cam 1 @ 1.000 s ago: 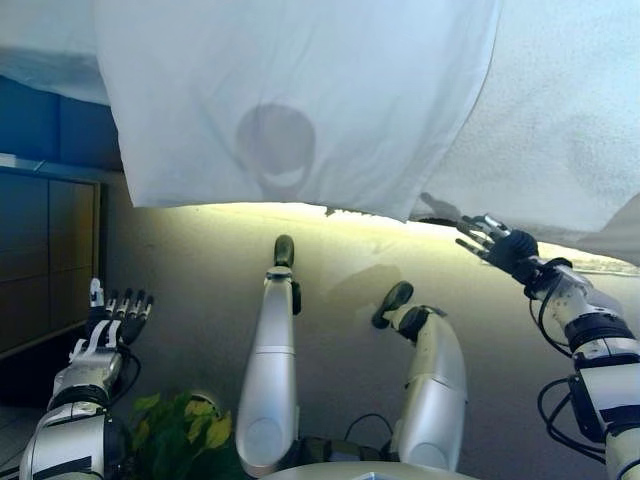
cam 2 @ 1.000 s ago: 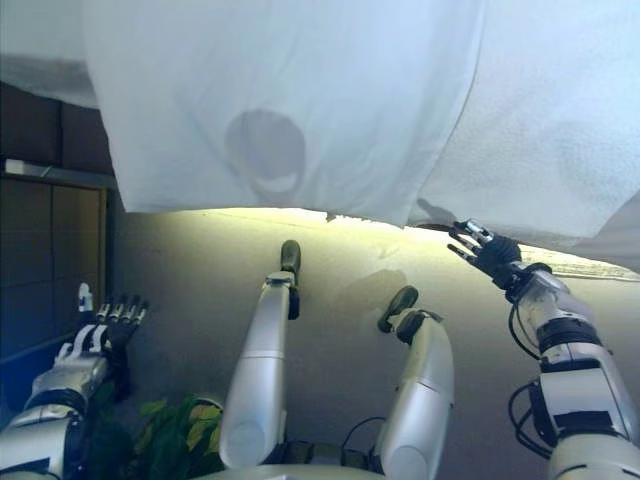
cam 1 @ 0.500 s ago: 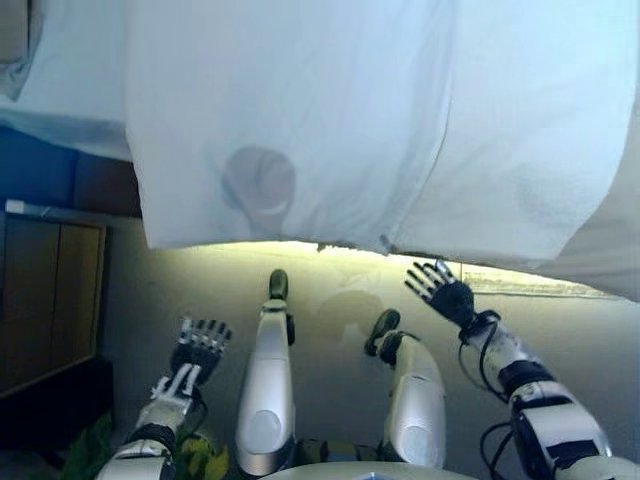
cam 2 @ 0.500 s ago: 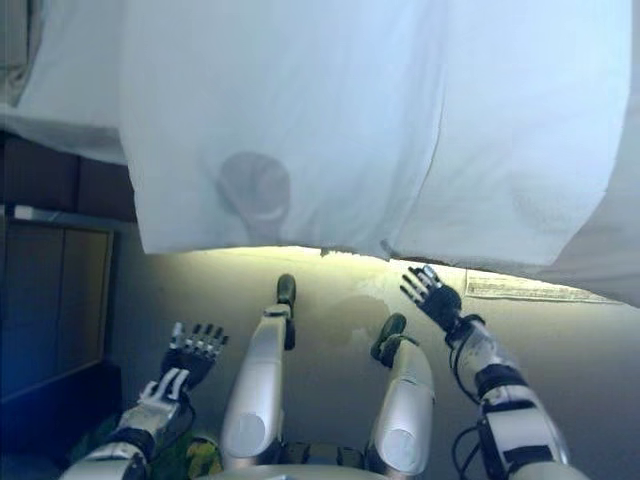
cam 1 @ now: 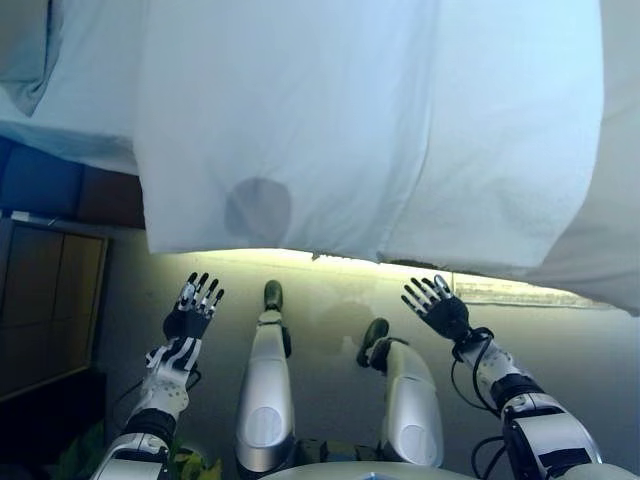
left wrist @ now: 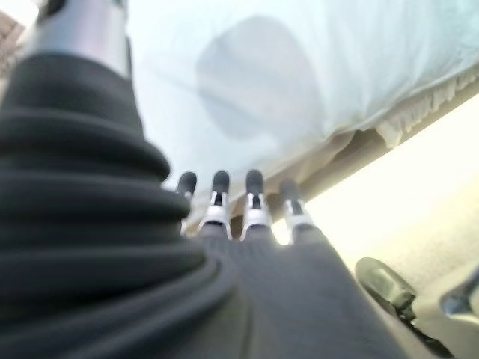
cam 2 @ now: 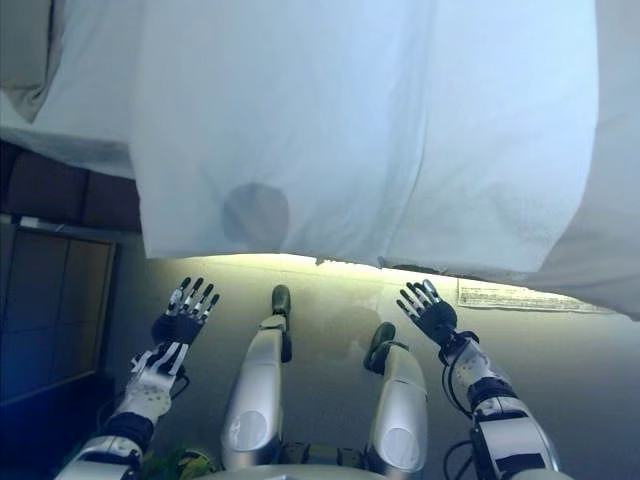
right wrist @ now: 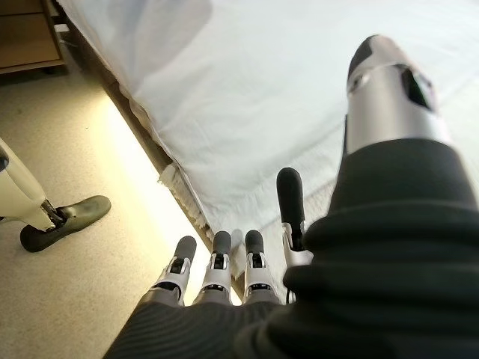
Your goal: Make the bed neatly
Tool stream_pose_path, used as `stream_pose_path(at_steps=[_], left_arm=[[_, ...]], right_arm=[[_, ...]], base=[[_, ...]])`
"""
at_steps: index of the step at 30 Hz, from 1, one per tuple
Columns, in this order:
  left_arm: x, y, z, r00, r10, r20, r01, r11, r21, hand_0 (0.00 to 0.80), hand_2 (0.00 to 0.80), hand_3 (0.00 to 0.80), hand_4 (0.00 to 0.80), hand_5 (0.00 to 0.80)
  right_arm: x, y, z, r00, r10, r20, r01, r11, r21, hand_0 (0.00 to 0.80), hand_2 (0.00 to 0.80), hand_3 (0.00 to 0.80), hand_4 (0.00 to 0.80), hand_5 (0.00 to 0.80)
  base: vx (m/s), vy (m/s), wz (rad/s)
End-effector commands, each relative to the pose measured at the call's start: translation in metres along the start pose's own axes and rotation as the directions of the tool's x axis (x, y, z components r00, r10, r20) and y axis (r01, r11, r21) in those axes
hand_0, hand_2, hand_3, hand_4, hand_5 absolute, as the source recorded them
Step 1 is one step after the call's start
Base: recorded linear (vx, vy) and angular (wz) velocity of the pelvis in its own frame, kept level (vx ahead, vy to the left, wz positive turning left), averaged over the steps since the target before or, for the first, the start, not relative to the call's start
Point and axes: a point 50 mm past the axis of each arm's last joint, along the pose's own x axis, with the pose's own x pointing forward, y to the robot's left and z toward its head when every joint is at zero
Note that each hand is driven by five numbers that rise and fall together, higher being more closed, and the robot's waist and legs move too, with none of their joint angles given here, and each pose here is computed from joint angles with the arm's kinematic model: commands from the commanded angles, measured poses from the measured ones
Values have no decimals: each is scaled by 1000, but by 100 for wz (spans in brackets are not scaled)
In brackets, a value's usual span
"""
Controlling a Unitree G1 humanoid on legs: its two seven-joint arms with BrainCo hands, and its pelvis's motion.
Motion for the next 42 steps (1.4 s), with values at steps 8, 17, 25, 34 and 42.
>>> stream_pose_path(at_steps=[8,17,25,34,42], left_arm=[[58,-68,41,962,-56,266,88,990,-109,0,0,0,0,0],[81,-88,103,900,-82,428,153,979,-134,0,0,0,0,0],[89,-75,123,921,107,375,22,946,-322,0,0,0,0,0],[93,-78,149,895,211,393,39,841,-539,0,0,0,0,0],[101,-95,143,910,220,350,35,803,-595,0,0,0,0,0]], right_arm=[[-9,-15,11,996,-77,44,75,996,36,0,0,0,0,0],[-15,-20,29,997,-63,47,63,998,1,0,0,0,0,0],[-11,-13,39,997,-43,57,43,999,-7,0,0,0,0,0],[-12,-12,39,997,-16,80,17,1000,-4,0,0,0,0,0],[-9,-10,35,996,-30,90,28,999,22,0,0,0,0,0]], base=[[8,189,-1],[22,119,-5],[-11,61,-5],[-3,-5,-1],[-2,2,-3]])
